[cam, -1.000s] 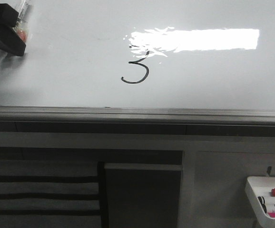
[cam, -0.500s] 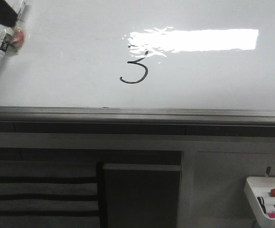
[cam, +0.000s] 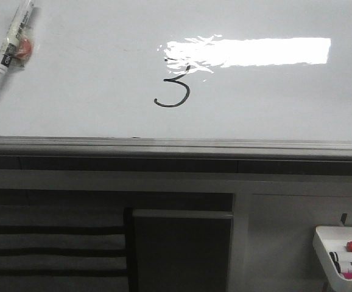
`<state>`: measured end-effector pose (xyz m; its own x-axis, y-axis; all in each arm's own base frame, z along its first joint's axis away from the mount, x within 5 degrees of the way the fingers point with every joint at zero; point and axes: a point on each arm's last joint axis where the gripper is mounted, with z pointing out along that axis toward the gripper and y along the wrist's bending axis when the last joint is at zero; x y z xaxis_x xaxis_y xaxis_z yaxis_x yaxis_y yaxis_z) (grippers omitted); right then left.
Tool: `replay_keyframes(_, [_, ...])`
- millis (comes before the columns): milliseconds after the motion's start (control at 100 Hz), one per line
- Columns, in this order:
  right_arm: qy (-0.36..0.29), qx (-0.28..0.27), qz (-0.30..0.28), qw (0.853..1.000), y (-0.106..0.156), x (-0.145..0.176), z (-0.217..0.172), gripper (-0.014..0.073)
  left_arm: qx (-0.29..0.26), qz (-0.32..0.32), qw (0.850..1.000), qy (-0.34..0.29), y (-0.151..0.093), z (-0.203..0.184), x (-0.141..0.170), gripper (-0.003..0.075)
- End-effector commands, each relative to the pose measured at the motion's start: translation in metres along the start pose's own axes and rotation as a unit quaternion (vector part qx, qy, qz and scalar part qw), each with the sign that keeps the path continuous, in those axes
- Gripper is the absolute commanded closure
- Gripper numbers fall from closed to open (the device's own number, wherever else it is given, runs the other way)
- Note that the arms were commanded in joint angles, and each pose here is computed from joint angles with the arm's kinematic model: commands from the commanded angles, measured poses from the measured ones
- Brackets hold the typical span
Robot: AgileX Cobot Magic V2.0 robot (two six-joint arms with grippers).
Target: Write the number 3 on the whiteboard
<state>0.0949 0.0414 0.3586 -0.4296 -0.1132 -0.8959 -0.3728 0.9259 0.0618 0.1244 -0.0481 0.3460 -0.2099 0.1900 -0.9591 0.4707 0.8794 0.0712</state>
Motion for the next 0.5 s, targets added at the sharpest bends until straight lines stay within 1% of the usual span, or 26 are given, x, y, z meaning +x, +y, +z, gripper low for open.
replay_keyframes(0, [-0.054, 0.006, -0.003, 0.999, -0.002, -0.004, -0.003, 0.0438, -0.043, -0.022, 0.998, -0.051, 0.005, -0.005, 0.000, 0.0395])
replay_keyframes(90, [-0.046, 0.010, -0.006, 0.999, -0.002, 0.001, 0.000, 0.0534, -0.051, -0.037, 0.997, -0.044, 0.006, -0.001, 0.014, 0.0409])
replay_keyframes(220, [-0.045, 0.011, -0.009, 0.999, -0.003, 0.002, 0.001, 0.0674, -0.053, -0.045, 0.997, -0.037, 0.006, 0.002, 0.022, 0.0427])
replay_keyframes(490, [-0.052, 0.012, -0.010, 0.999, -0.003, 0.001, 0.001, 0.0674, -0.047, -0.051, 0.997, -0.032, 0.005, 0.002, 0.023, 0.0480])
